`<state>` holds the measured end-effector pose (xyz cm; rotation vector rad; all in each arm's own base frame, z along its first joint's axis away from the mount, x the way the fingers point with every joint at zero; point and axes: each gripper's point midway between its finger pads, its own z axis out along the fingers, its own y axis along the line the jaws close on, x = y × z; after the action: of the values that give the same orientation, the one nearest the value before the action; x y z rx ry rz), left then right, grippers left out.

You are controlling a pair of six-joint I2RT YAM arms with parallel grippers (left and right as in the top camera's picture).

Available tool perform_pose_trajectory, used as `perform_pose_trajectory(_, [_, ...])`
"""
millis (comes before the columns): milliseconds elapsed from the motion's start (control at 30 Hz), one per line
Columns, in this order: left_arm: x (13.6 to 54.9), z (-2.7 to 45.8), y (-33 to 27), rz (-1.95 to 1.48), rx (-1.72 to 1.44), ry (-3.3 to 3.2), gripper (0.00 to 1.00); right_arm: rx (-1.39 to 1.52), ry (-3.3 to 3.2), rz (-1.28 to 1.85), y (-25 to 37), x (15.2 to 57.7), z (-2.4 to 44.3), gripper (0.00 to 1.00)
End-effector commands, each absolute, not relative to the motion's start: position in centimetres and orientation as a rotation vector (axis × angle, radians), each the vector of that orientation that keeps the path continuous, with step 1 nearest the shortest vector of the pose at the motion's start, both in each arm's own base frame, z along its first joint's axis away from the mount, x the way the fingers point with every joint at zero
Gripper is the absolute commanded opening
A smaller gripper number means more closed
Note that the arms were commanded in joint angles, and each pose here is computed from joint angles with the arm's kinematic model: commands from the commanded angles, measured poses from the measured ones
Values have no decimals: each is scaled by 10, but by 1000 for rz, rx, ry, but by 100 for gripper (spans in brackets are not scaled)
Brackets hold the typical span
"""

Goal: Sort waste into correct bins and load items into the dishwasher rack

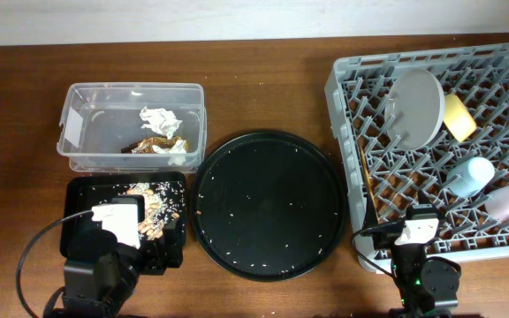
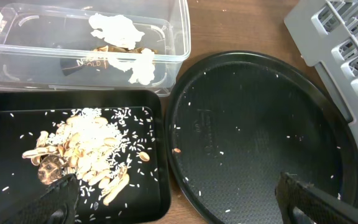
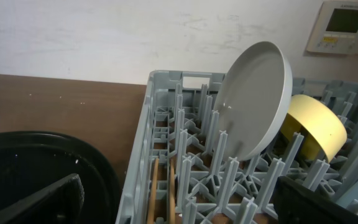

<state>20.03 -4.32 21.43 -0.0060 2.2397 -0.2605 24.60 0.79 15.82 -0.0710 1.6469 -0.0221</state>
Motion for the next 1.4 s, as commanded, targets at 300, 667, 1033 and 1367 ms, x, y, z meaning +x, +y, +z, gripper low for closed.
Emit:
perform_pose_trajectory(300, [200,214,-45,-265,13,2238,99,-55,1647,-32,5,246,156,98])
perform_pose_trajectory(667, [209,170,-24,-213,-87,2089,99,-55,1647,-32,5,246,156,98])
perform_pose_trajectory(1033, [245,186,-21,-19,143,1521,99,-55,1647,-32,5,246,156,98])
perform_pose_trajectory(1367, [245,158,-23,-23,172,1633,99,-55,1647,-32,5,246,156,98])
